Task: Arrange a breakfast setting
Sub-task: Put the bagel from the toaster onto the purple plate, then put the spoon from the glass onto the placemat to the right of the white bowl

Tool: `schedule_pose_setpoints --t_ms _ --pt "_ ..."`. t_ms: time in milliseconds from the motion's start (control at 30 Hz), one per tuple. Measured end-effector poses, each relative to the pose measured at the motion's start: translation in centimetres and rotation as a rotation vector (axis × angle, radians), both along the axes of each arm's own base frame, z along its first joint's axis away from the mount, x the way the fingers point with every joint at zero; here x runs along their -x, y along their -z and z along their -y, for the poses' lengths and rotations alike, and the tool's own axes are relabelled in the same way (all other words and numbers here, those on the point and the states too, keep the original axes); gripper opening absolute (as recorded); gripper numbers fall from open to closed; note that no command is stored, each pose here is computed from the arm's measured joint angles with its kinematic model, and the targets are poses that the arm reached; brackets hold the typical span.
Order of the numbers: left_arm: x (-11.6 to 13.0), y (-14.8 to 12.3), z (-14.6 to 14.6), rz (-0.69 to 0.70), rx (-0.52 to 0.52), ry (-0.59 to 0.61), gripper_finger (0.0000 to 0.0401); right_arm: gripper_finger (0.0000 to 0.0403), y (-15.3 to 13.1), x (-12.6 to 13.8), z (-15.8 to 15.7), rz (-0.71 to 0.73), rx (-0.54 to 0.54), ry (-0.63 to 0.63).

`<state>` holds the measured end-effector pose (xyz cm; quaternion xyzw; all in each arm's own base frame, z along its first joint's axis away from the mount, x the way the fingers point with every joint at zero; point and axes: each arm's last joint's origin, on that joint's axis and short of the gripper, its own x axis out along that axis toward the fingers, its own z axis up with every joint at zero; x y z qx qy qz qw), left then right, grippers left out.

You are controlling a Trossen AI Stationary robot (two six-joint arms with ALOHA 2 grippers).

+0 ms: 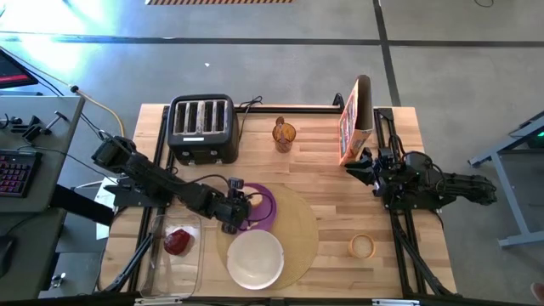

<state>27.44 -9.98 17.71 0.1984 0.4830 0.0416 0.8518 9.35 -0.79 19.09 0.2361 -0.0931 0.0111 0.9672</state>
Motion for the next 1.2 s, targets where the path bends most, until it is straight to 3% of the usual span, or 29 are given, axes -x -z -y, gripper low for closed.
schedule_pose_setpoints --t_ms 200,533,733,933,1200 --pt "0.0 0.1 0.2 -0.019 0.070 0.011 0.0136 0.0090 0.0 0.0 0.0 0.000 0.005 0.001" --pt "0.0 0.1 0.2 -0.017 0.071 0.008 0.0136 0.0090 0.0 0.0 0.0 0.001 0.008 0.002" --pt "0.1 -0.7 -0.4 0.031 0.097 -0.060 0.0136 0.0090 0.0 0.0 0.0 0.001 0.008 0.002" --pt "0.3 -2.7 -1.4 0.126 0.121 -0.113 0.0136 0.0090 0.0 0.0 0.0 0.000 0.031 0.006" --pt "0.1 -6.2 -3.3 0.353 0.110 -0.175 0.0135 0.0090 -0.1 0.0 0.0 0.004 0.092 0.018"
